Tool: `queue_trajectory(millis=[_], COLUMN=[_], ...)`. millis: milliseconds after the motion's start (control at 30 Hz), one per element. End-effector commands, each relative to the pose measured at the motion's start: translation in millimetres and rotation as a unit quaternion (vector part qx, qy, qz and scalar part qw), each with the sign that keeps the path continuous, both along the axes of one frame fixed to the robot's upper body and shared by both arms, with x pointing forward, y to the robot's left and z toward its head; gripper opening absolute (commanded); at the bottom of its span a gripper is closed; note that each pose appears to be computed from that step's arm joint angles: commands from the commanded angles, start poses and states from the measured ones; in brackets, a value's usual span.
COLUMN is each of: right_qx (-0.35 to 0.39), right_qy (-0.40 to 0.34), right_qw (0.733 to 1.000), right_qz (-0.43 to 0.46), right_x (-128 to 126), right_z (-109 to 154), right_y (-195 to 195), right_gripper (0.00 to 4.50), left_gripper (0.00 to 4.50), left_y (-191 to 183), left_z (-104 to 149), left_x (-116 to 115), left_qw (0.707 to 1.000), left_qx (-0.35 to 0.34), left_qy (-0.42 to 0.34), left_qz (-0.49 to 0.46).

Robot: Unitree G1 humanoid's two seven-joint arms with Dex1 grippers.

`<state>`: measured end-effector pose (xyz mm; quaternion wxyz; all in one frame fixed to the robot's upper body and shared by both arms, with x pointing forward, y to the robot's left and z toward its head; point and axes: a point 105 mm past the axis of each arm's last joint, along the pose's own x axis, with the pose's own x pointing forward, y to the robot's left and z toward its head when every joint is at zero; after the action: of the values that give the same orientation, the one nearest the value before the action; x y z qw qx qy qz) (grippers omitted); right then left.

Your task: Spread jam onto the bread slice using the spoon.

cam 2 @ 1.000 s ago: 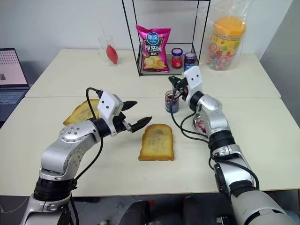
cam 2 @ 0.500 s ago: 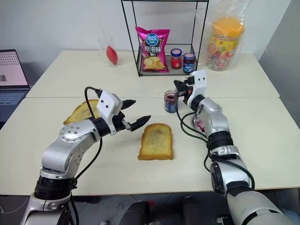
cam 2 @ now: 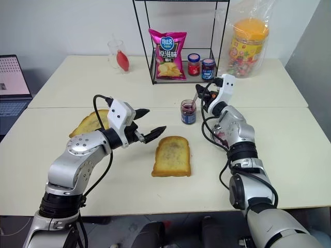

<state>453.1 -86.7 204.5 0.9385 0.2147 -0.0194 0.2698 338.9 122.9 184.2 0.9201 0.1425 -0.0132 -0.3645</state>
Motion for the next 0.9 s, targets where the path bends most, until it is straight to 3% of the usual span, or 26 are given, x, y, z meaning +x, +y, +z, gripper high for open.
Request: queue_trajectory(millis=[33,700,900], right_qx=[0.027,0.100,0.082], right_qy=[-0.044,0.000,-0.004], right_qw=[0.999,0.995,0.997], right_qz=[0.006,-0.008,-0.010], right_x=[-2.2,2.7,1.8], right_z=[36.2,38.3,35.6], right_y=[2.3,-6.6,-4.4], right_gripper=[0.04,0.04,0.04], left_gripper=[4.50,4.50,4.50], left_y=[-3.6,-4.6,-4.5], left_z=[10.9,10.8,11.0], left_x=[-0.3,4.5,5.7], left_qw=[1.000,0.999,0.999], left_qx=[0.001,0.000,0.003], left_qy=[-0.027,-0.031,-0.034], left_qz=[-0.008,-0.009,-0.010])
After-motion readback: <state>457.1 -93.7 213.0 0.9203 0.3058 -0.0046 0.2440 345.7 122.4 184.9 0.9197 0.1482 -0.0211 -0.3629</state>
